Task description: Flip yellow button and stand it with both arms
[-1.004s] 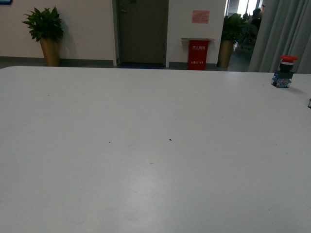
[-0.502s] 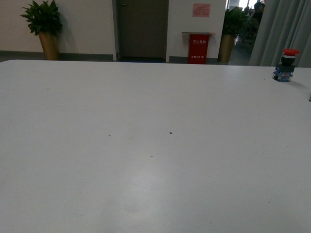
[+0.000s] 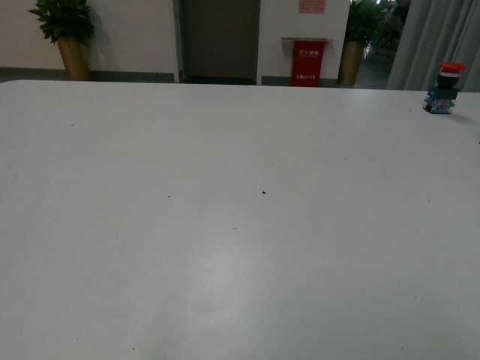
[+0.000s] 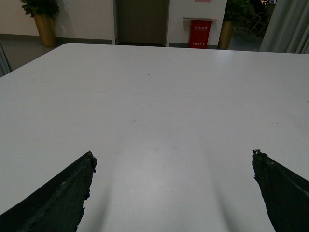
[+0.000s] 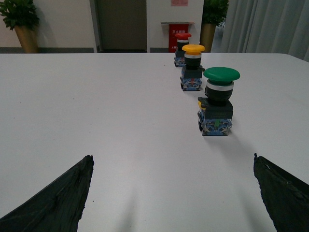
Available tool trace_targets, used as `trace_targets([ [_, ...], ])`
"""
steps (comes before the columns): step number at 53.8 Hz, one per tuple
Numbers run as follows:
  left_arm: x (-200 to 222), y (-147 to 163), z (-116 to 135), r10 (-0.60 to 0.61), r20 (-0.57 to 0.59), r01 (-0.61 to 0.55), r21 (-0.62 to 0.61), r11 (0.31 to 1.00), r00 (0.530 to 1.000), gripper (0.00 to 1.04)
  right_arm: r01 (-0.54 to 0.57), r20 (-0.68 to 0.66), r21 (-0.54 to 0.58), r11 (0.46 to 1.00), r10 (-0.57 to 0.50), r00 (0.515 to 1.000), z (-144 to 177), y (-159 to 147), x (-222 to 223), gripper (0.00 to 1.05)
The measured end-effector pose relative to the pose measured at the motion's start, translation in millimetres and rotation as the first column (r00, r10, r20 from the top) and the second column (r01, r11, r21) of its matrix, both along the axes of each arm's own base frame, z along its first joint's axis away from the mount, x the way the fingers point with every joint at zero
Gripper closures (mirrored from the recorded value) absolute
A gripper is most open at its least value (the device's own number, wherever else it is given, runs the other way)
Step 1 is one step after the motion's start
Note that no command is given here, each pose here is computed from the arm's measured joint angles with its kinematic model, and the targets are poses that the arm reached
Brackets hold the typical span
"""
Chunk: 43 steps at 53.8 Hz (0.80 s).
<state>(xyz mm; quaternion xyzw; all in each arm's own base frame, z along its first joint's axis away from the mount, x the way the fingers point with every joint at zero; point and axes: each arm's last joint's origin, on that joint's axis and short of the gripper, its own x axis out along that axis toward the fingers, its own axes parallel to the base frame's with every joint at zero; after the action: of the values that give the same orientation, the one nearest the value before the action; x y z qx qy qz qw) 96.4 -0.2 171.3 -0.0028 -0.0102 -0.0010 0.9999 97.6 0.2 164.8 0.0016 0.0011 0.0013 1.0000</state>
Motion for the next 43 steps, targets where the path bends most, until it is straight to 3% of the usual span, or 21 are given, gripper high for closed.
trace_targets([
  [43,0.0,0.0,0.0,0.000,0.000,0.000,0.000,1.000,1.000,0.07,0.000,0.000,0.000,1.000,0.000,1.000,0.0,0.0,0.0,0.07],
])
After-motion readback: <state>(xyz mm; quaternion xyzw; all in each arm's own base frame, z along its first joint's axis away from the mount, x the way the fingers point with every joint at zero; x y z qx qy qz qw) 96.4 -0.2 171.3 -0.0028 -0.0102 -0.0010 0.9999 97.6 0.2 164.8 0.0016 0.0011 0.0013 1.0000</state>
